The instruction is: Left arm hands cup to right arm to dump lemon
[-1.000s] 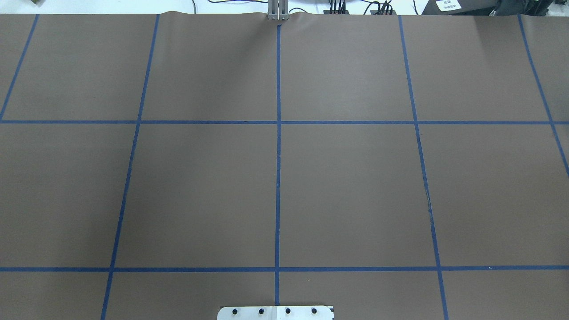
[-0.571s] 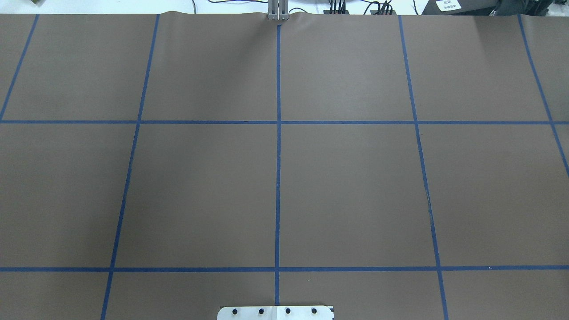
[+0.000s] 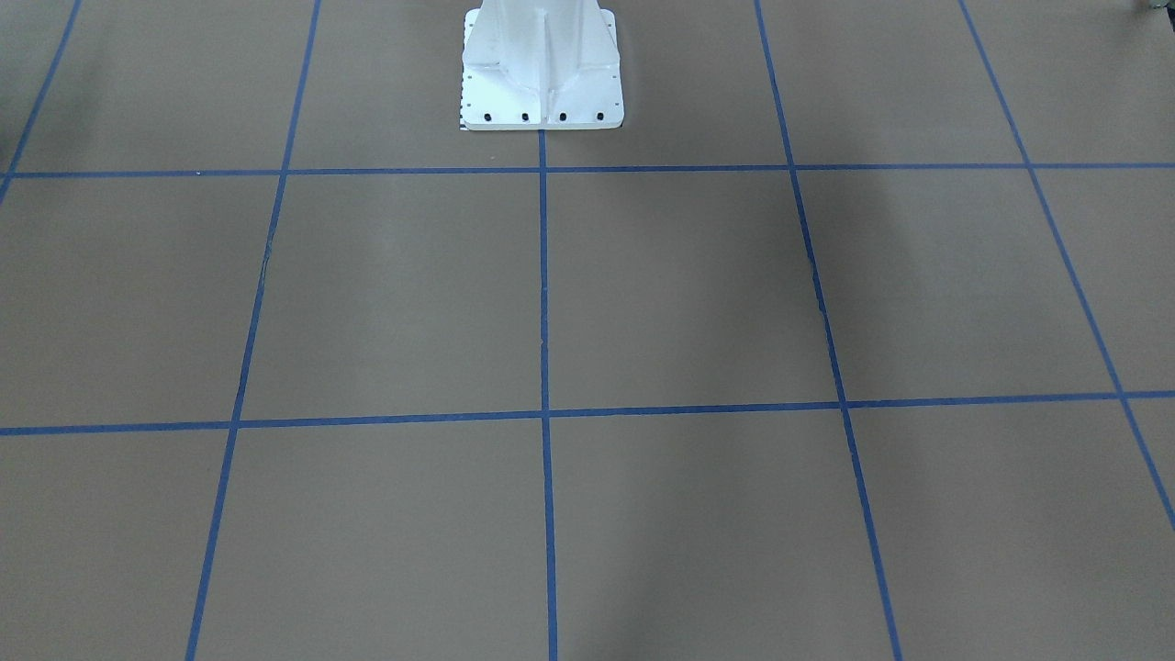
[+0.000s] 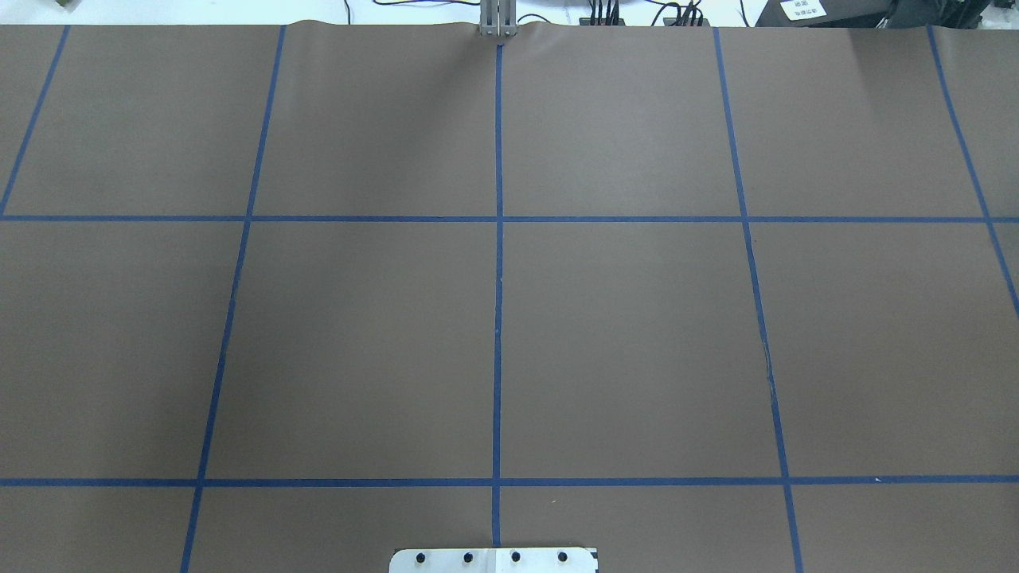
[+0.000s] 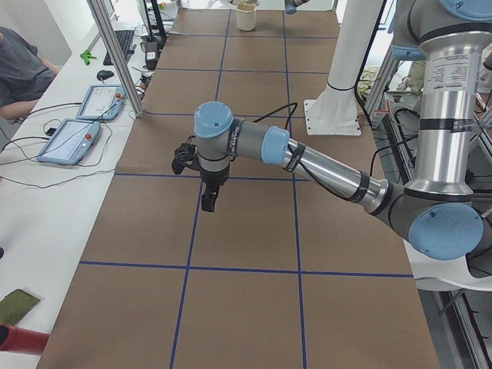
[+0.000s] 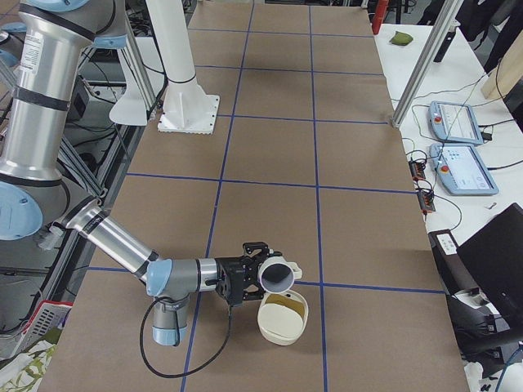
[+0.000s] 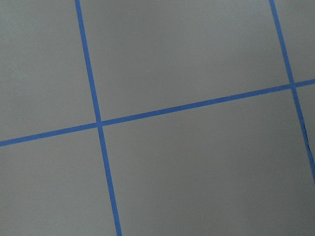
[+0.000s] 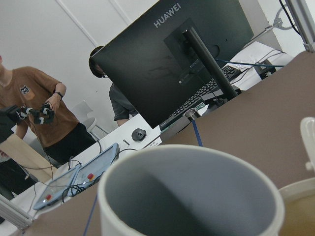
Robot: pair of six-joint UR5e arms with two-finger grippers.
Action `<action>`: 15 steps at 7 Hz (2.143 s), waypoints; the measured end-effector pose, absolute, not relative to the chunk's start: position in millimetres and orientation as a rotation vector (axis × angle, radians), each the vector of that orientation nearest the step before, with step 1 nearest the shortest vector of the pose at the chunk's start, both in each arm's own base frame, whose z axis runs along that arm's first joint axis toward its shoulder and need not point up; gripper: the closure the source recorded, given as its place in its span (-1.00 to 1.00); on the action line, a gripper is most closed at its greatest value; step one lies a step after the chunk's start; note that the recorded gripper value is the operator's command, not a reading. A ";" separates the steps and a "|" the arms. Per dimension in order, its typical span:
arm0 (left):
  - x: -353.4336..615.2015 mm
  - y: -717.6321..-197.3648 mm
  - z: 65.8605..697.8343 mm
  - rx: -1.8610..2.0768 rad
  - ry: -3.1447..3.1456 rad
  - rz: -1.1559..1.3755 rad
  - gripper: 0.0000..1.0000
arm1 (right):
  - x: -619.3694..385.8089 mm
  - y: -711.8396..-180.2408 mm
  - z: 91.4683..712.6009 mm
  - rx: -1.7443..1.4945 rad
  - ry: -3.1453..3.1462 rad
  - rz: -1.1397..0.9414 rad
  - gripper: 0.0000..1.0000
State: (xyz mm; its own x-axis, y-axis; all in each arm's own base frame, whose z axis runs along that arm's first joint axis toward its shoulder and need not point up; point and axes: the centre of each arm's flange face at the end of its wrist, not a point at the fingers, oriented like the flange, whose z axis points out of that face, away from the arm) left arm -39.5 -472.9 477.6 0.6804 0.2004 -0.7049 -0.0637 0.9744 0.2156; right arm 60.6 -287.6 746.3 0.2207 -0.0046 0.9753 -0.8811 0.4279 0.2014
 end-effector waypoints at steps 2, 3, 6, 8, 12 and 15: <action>-39.6 -472.1 479.0 0.177 0.810 0.148 -1.00 | 61.0 -287.1 752.4 1.089 -0.960 0.478 1.00; -39.6 -472.1 479.6 0.176 0.810 0.148 -1.00 | 60.5 -291.1 755.1 1.138 -0.833 0.334 1.00; -39.6 -471.9 481.8 0.172 0.810 0.146 -1.00 | 59.6 -299.8 750.4 1.195 -0.721 0.196 0.92; -39.7 -471.3 480.0 0.178 0.809 0.151 -1.00 | 57.6 -310.2 736.7 1.218 -0.749 0.208 1.00; -38.8 -474.9 461.6 0.280 0.817 0.193 -1.00 | 28.9 -373.7 677.0 1.305 -0.881 0.144 1.00; -32.8 -480.3 443.1 0.334 0.850 0.227 -1.00 | -50.4 -463.7 611.3 1.333 -0.977 -0.004 1.00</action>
State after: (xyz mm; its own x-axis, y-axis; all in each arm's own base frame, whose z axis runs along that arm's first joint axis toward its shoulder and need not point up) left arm -32.8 -480.3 443.1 0.6404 0.3269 -0.6950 -0.0633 0.9243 0.3764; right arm -50.4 -463.7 611.3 0.6217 -0.5182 0.5873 -0.5136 0.2965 0.8052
